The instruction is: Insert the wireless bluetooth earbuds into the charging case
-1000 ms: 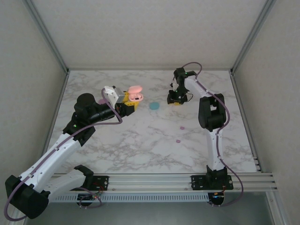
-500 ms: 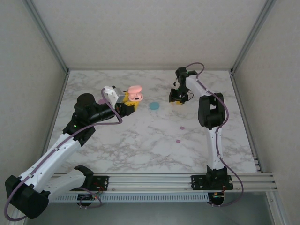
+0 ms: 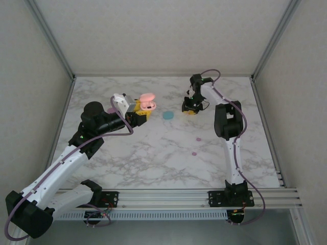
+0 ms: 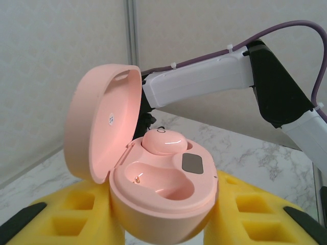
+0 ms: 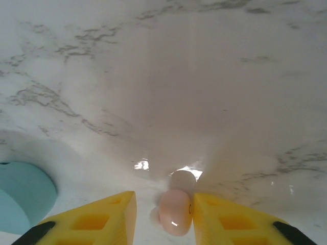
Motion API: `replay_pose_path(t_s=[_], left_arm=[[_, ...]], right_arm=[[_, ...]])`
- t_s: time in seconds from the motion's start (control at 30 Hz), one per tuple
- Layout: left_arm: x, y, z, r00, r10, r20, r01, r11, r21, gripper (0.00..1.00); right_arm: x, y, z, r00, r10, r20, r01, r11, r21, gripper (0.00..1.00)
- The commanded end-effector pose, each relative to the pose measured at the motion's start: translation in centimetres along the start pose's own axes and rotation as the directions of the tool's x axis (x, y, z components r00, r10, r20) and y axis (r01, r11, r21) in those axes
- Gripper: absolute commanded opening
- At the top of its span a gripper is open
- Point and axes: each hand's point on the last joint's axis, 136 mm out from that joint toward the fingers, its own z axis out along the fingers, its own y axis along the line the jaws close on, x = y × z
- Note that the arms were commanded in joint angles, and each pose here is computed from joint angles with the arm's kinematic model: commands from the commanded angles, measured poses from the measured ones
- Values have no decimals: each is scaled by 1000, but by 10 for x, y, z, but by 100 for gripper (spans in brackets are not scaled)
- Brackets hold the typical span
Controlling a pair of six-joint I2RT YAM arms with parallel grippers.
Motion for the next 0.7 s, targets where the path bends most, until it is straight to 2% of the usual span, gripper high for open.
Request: replay_pose_path(t_s=[0.0,0.4,0.67], left_arm=[[-3,-4,-1,1000,10,8,-10,1000,6,19],[-1,-4,-1,1000,7,4,-7,1000,6,19],[-1,-4,0,1000,7,5,-7,1000,10,19]], right_arm=[[4,17,2,999,-40,-29,39,999,-33,34],[3,22,3,997,-65,-30,65,998,16,35],[0,17,7,1000,-10,-23,12,996,91,39]])
